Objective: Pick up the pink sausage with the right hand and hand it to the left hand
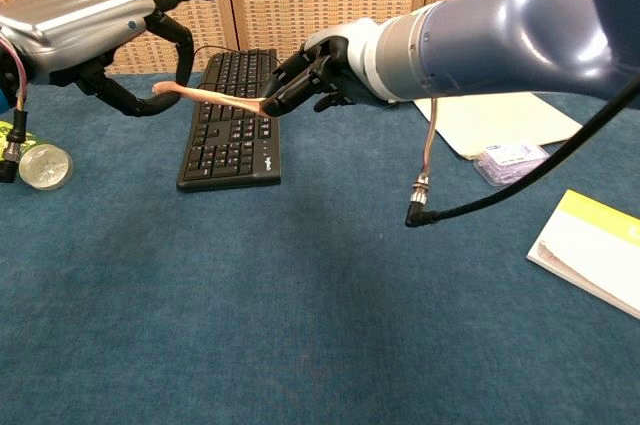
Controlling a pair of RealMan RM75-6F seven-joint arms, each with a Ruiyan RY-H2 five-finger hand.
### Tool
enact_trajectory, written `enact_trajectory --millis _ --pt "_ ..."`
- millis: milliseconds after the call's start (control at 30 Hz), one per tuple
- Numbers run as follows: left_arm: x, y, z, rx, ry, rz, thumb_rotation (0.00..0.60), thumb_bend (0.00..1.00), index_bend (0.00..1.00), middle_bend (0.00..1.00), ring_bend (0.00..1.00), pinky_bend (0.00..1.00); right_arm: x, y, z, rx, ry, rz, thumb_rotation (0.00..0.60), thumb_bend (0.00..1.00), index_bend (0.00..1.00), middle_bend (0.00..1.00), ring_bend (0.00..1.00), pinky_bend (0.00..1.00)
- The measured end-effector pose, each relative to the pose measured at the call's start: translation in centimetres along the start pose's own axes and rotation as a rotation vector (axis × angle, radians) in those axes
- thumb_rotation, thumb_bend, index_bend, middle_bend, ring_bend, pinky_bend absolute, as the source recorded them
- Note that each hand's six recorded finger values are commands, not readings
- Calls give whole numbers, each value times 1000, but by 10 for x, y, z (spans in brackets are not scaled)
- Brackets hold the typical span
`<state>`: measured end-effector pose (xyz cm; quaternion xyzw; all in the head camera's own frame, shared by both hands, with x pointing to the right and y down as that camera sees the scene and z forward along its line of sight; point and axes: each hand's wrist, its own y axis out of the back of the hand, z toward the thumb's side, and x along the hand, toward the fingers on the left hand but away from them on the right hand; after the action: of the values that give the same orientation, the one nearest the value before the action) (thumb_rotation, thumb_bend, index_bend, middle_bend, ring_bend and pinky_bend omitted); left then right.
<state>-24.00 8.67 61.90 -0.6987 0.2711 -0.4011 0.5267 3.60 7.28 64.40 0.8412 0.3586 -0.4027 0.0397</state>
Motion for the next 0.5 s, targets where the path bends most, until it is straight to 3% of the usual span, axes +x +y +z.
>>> enact_trajectory --millis 200,500 --pt "-5 5 -28 33 55 5 600 557 822 0 0 0 5 14 -4 -11 -3 -26 600 689 692 74 0 0" --pt "-27 25 -100 104 180 18 600 557 823 0 0 0 14 41 -14 -19 -18 -74 600 690 695 74 0 0"
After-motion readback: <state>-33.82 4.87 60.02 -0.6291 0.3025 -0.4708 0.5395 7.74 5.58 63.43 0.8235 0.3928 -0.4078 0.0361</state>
